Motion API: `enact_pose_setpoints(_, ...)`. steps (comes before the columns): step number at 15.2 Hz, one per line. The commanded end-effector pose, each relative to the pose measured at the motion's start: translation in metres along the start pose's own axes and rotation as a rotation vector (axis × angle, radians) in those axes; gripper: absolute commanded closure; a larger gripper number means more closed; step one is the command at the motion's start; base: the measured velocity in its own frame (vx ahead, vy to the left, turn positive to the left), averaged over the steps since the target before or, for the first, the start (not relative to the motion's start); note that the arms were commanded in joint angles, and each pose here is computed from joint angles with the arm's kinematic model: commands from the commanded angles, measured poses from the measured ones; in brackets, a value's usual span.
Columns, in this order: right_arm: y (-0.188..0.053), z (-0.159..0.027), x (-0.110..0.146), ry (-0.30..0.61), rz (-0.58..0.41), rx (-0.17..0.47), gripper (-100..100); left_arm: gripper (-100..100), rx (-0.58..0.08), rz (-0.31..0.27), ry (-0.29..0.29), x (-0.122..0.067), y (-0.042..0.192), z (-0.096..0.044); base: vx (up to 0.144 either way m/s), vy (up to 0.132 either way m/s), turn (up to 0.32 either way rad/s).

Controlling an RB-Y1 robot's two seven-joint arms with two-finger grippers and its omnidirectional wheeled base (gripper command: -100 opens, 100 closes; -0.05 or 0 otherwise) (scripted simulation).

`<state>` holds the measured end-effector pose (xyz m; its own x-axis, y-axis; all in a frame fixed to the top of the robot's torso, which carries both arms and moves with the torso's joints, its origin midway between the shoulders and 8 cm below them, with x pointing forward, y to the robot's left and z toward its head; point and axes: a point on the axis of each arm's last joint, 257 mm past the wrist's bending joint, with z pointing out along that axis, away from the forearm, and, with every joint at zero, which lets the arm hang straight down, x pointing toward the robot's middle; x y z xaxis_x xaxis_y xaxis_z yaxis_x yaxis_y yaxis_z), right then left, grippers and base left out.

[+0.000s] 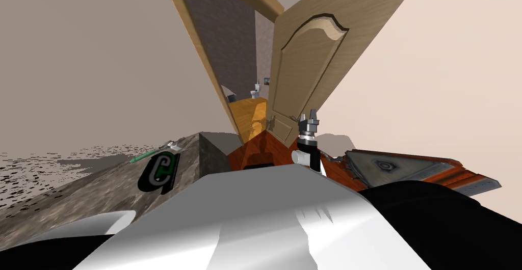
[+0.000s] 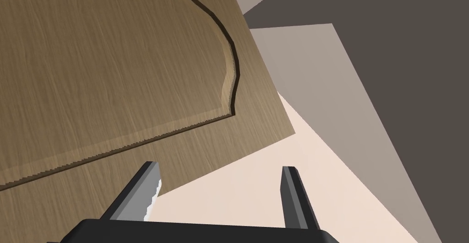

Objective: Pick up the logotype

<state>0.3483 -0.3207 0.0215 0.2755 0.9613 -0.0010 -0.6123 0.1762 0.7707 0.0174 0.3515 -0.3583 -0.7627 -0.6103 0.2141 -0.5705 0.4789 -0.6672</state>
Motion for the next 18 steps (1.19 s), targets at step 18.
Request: enact_pose_setpoints(18, 0.0, 0.0, 0.0, 0.0, 0.0, 0.0, 0, -100, -0.563, 0.015, -0.121, -0.071, 0.083, -0.217, 0.094, 0.008, -0.061)
